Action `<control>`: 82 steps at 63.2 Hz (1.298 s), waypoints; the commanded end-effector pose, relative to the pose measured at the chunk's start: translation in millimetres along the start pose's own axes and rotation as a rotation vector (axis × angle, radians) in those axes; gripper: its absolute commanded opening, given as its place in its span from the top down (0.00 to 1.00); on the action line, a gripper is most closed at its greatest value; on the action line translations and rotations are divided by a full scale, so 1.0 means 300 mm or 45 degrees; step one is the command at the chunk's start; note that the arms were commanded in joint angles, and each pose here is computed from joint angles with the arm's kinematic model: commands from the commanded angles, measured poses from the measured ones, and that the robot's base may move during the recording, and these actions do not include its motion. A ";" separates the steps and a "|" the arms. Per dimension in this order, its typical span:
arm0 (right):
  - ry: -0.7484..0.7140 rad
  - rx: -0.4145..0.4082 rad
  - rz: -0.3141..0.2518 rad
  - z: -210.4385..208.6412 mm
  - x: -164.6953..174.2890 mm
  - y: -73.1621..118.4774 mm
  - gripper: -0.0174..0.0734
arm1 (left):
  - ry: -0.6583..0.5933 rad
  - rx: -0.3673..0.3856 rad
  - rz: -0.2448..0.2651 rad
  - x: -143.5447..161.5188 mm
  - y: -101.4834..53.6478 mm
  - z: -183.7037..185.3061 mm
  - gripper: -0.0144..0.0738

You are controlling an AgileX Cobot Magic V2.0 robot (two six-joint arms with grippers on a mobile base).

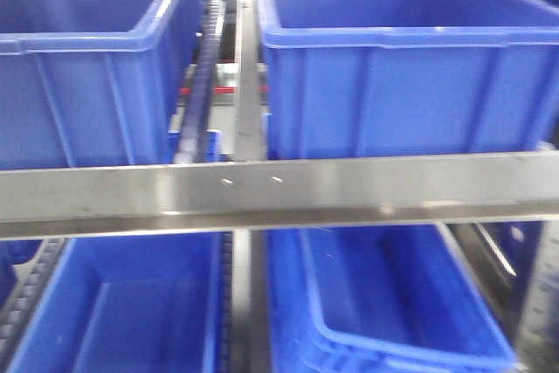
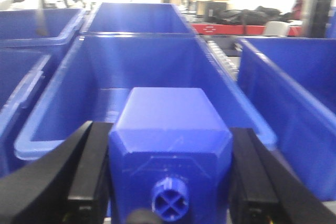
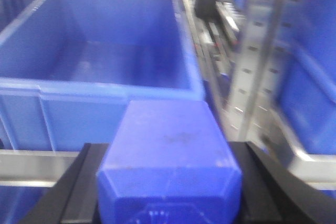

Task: Pick and sort blue part to right shelf
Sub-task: 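Position the base facing the rack of blue bins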

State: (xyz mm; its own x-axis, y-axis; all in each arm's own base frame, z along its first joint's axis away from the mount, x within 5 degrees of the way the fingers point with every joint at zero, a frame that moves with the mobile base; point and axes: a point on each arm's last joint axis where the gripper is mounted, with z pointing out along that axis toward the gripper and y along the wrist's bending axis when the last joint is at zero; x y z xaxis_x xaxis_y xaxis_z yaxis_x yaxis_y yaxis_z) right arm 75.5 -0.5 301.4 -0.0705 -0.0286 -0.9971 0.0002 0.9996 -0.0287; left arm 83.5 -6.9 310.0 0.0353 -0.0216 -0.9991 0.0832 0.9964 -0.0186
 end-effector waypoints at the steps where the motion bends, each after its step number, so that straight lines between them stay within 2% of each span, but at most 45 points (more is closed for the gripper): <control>1: -0.155 0.002 -0.021 -0.006 -0.063 -0.001 0.37 | -0.153 0.005 -0.002 -0.063 -0.002 -0.003 0.40; 82: -0.155 0.002 -0.021 -0.006 -0.063 -0.001 0.37 | -0.153 0.005 -0.002 -0.063 -0.002 -0.003 0.40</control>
State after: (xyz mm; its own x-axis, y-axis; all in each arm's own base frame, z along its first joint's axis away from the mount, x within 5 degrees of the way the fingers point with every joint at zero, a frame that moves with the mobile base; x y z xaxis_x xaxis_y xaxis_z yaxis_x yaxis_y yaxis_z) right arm 75.5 -0.5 301.4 -0.0705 -0.0286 -0.9971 0.0002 0.9996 -0.0287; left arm 83.5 -6.9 310.0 0.0353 -0.0216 -0.9991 0.0832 0.9964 -0.0186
